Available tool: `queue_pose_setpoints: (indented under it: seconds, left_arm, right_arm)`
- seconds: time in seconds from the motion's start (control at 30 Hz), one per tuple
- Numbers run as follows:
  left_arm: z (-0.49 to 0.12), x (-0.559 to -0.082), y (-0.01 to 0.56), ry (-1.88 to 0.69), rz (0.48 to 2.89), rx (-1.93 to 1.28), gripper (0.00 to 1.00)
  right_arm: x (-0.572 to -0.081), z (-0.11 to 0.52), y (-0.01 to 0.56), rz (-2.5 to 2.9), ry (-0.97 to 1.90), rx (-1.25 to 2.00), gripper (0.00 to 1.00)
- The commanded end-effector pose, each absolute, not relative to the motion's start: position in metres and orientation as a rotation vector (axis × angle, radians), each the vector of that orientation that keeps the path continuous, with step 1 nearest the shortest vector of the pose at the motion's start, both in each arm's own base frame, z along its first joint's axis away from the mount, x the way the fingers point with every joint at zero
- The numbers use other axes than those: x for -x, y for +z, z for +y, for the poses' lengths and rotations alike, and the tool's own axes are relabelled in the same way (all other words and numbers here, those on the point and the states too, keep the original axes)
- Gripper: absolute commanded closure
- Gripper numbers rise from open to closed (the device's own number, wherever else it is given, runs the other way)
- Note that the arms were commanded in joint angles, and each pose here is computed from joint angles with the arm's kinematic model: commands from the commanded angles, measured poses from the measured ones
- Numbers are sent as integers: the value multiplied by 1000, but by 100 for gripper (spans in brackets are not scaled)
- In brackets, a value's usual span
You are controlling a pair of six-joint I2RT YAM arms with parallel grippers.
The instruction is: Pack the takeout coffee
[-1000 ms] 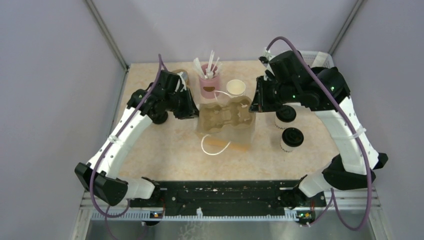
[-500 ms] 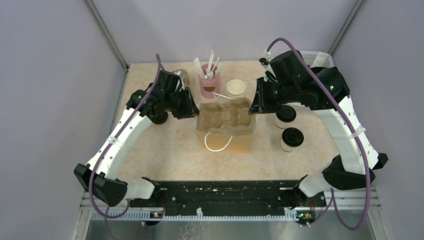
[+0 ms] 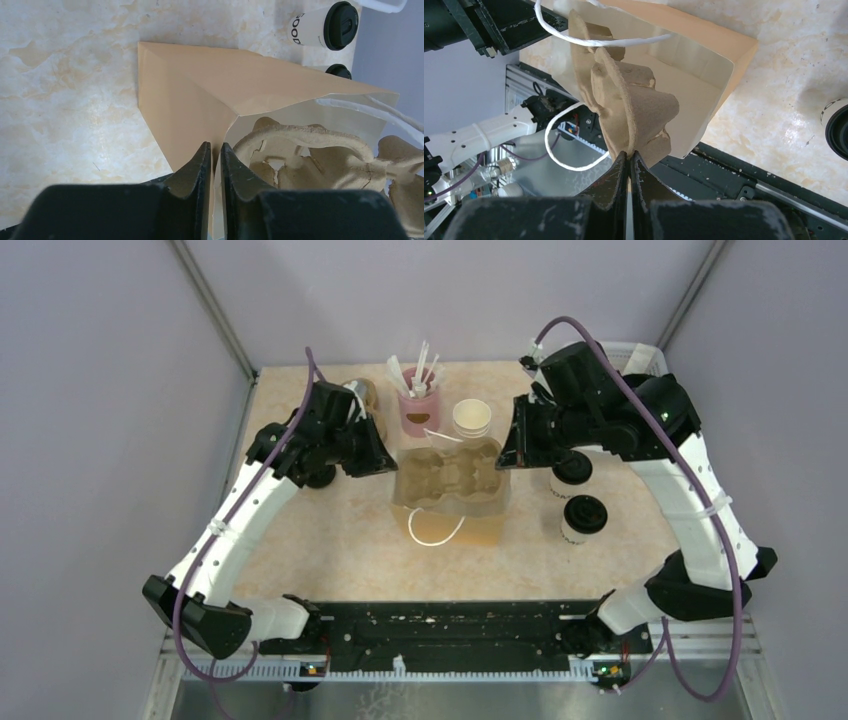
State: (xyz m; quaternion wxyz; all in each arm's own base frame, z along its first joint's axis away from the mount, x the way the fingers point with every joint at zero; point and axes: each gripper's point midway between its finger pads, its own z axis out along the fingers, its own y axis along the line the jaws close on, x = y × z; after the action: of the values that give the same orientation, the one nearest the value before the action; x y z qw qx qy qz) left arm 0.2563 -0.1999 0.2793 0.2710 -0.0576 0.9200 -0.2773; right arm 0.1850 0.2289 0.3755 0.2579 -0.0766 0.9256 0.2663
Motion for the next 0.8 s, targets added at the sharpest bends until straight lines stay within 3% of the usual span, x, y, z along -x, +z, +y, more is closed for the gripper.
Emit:
queue_pose_setpoints:
  seconds: [0.0,0.27,0.6,0.77]
  left_arm:
    - [-206,-258,295,-806,2411,134,83]
    - [-207,-256,294,-824,2428,201,100]
    - [-205,-251,288,-828,2437,203,100]
    - [-199,-253,286,-777,2426,191,100]
  right_arm:
    - [-181,226,384,2479,764,167,100]
    - [-193,223,378,2482,702,86,100]
    - [-201,220,364,2479,626,149,100]
    - [-203,196,384,2399,561,148,100]
